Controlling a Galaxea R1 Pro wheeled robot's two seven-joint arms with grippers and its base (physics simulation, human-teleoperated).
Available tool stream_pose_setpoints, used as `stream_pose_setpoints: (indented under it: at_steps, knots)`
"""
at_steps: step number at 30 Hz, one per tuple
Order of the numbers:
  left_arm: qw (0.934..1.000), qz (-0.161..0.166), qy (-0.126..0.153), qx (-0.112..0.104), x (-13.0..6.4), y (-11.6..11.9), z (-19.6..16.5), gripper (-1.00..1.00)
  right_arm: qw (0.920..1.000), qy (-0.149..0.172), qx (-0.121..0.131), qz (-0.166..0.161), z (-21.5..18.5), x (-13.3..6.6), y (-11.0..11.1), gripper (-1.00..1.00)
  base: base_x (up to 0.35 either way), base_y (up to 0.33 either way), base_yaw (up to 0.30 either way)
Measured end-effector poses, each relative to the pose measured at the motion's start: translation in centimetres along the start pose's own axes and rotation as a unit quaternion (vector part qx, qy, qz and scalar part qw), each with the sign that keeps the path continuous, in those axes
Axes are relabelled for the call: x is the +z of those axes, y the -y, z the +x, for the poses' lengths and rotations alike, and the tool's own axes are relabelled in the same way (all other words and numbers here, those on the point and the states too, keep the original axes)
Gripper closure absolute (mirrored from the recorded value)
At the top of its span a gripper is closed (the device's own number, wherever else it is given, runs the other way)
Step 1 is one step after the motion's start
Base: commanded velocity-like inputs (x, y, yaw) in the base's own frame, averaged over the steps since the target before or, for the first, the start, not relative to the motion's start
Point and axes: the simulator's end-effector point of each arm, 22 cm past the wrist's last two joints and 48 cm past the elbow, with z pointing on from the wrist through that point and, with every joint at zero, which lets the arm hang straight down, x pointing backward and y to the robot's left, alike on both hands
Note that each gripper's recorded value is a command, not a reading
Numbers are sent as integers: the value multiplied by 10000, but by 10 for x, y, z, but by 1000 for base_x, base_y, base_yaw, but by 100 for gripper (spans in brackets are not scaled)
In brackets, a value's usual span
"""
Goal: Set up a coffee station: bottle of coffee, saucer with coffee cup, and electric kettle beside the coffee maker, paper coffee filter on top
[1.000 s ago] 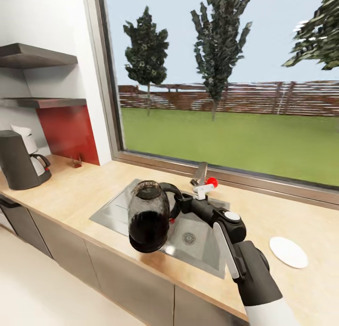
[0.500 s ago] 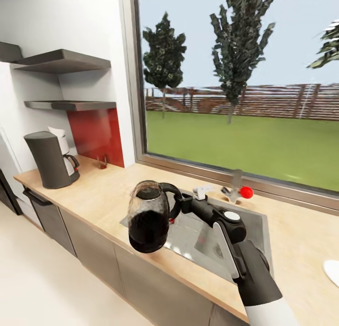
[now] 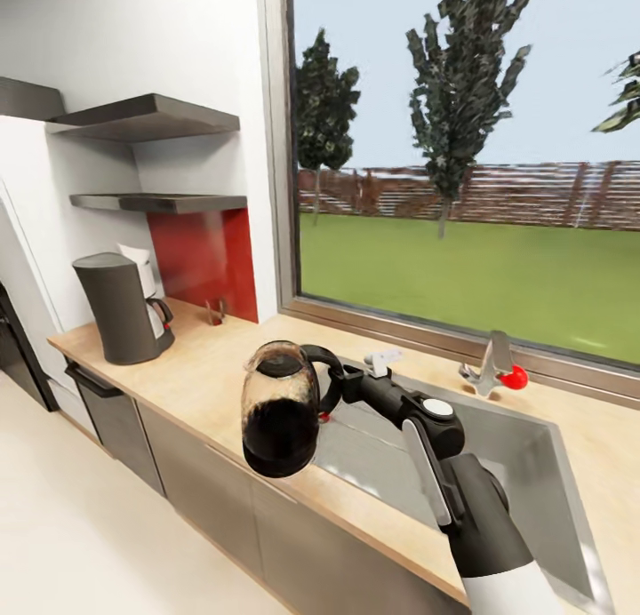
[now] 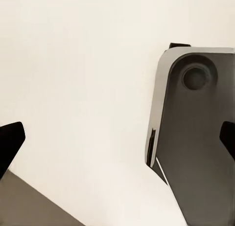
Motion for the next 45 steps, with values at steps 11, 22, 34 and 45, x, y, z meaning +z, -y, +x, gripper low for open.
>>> stream_pose_setpoints:
  at_steps: [11, 22, 34, 45]
  knots:
    - [10000, 6, 8, 0, 0, 0, -1, -100, 10000, 6, 11, 1, 0, 0, 0, 100, 37, 334, 0]
    - [10000, 6, 7, 0, 0, 0, -1, -100, 10000, 5, 5, 20, 0, 0, 2, 100, 54, 335, 0]
    - [10000, 6, 7, -1, 0, 0, -1, -100, 10000, 7, 10, 27, 0, 0, 2, 100, 2, 338, 0]
    - [10000, 6, 12, 1, 0, 0, -1, -100, 10000, 6, 17, 43, 0, -1, 3, 100, 28, 338, 0]
